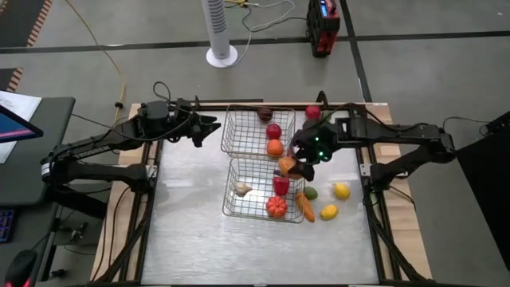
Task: Sort produce into baskets
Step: Put the brown potato vegetable into the bottom wire basket, then put the bottom green lime fruit into the top wire basket
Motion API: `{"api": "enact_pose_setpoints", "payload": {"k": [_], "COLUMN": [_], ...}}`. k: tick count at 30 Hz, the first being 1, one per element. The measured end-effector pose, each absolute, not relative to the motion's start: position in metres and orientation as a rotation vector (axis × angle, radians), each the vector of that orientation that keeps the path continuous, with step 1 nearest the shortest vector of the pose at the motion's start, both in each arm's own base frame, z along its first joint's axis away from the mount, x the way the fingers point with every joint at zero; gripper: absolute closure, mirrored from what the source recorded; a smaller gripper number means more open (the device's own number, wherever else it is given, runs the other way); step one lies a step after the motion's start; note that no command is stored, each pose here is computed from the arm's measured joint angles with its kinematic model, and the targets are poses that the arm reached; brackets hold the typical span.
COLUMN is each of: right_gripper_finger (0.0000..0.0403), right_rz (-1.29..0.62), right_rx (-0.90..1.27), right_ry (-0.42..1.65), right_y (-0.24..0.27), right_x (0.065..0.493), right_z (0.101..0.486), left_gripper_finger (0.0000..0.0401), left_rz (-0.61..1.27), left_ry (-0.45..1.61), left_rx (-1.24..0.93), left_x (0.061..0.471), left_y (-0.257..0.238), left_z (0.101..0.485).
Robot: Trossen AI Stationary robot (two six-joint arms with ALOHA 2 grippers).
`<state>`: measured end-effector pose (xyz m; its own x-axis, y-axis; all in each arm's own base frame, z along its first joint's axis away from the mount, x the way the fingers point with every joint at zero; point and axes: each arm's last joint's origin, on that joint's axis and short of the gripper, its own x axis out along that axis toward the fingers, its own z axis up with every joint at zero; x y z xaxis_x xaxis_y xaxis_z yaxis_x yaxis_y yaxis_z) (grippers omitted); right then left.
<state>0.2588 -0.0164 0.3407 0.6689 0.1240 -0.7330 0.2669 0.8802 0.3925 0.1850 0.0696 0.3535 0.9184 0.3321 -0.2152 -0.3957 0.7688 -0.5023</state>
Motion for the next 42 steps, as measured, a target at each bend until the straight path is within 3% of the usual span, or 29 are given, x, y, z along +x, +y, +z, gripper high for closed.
{"api": "enact_pose_setpoints", "payload": {"k": [9, 18, 22, 29, 34, 42], "right_gripper_finger": [0.0008, 0.0034, 0.0041, 0.0061, 0.008, 0.0085], "right_rz": [-0.133, -0.221, -0.226, -0.206, -0.308, -0.317], "right_rx": [0.563, 0.515, 0.423, 0.478, 0.506, 0.526], "right_ry": [0.884, 1.263, 1.261, 1.194, 1.227, 1.18], "right_y": [-0.012, 0.005, 0.018, 0.032, 0.031, 0.031], "right_x": [0.256, 0.222, 0.216, 0.224, 0.214, 0.209], "right_z": [0.338, 0.322, 0.311, 0.247, 0.206, 0.177], "left_gripper_finger": [0.02, 0.02, 0.02, 0.02, 0.02, 0.02], "left_rz": [0.391, 0.331, 0.328, 0.332, 0.332, 0.336], "left_ry": [0.111, 0.119, 0.108, 0.109, 0.109, 0.108], "left_rx": [-0.547, -0.557, -0.555, -0.553, -0.554, -0.554], "left_x": [0.185, 0.184, 0.181, 0.181, 0.181, 0.181], "left_y": [0.07, 0.067, 0.066, 0.066, 0.066, 0.066], "left_z": [0.354, 0.356, 0.358, 0.358, 0.357, 0.358]}}
